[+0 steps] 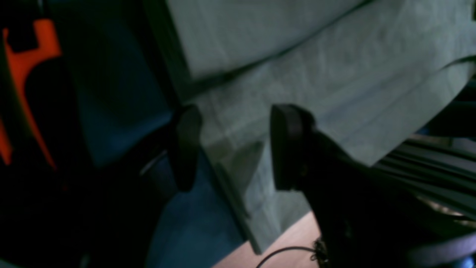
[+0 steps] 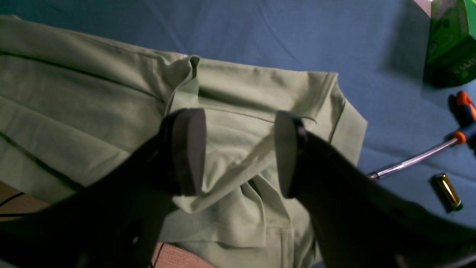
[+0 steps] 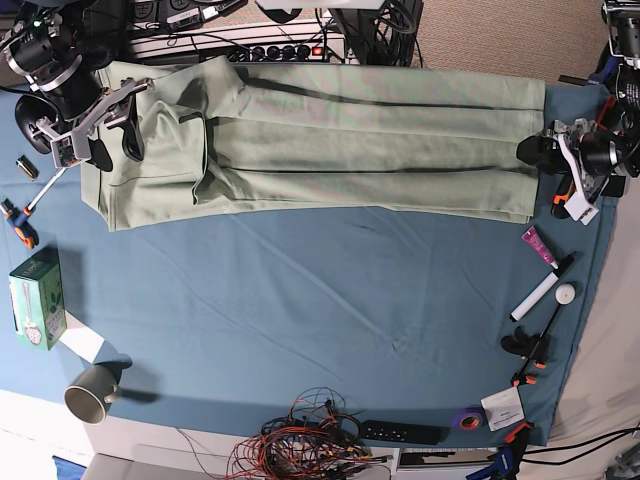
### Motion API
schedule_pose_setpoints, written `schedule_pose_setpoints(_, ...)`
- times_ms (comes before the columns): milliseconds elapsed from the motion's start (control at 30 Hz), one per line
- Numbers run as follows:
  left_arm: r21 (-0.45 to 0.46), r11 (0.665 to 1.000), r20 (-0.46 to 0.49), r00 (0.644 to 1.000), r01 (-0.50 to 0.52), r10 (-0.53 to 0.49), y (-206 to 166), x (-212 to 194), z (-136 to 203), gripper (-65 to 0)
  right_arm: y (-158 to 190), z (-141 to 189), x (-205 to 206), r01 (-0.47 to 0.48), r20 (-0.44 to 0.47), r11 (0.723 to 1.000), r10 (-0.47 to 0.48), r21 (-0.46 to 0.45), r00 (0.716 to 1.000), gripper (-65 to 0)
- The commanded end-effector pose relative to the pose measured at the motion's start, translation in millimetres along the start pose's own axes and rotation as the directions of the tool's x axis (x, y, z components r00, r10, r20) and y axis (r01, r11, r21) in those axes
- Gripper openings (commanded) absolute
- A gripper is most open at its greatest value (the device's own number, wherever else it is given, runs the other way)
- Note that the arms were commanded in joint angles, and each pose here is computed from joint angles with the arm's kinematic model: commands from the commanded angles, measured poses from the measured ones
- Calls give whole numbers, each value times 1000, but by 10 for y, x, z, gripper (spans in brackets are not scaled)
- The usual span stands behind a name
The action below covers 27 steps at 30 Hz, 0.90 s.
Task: Fold the T-shirt properly
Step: 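Move the left gripper to the shirt's hem end and grasp it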
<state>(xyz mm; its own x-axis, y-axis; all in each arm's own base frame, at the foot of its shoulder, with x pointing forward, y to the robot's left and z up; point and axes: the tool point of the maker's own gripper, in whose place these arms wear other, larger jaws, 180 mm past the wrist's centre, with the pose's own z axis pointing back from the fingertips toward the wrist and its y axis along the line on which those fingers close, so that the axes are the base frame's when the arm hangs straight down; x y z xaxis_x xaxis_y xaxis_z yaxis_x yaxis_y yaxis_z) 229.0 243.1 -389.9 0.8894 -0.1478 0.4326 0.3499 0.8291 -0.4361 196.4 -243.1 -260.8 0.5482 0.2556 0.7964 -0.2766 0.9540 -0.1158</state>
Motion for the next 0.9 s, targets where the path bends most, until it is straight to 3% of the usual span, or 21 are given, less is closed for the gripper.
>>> schedule_pose_setpoints(0,37,999,0,1000,25,-25,84,65,110,-355,-10,31,98,-17,36,1000,17,-4,999,-352)
schedule_pose_setpoints(333,101,993,34,997,-68,65,277,-48,339,-355,-10,31,95,-16,34,1000,16,-4,999,-352)
schedule_pose_setpoints(533,80,981,90,981,-179,172,278,-318,452,-355,-10,31,97,-16,35,1000,16,-4,999,-352)
schedule_pose_setpoints(767,11,957,196,939,-291,283,141,-393,259,-355,-7,30,93,-14,34,1000,14,-4,999,-352)
schedule_pose_setpoints(867,-3,947,212,925,-321,314,86,-423,144,-315,-8,30,91,-15,33,1000,15,-4,999,-352)
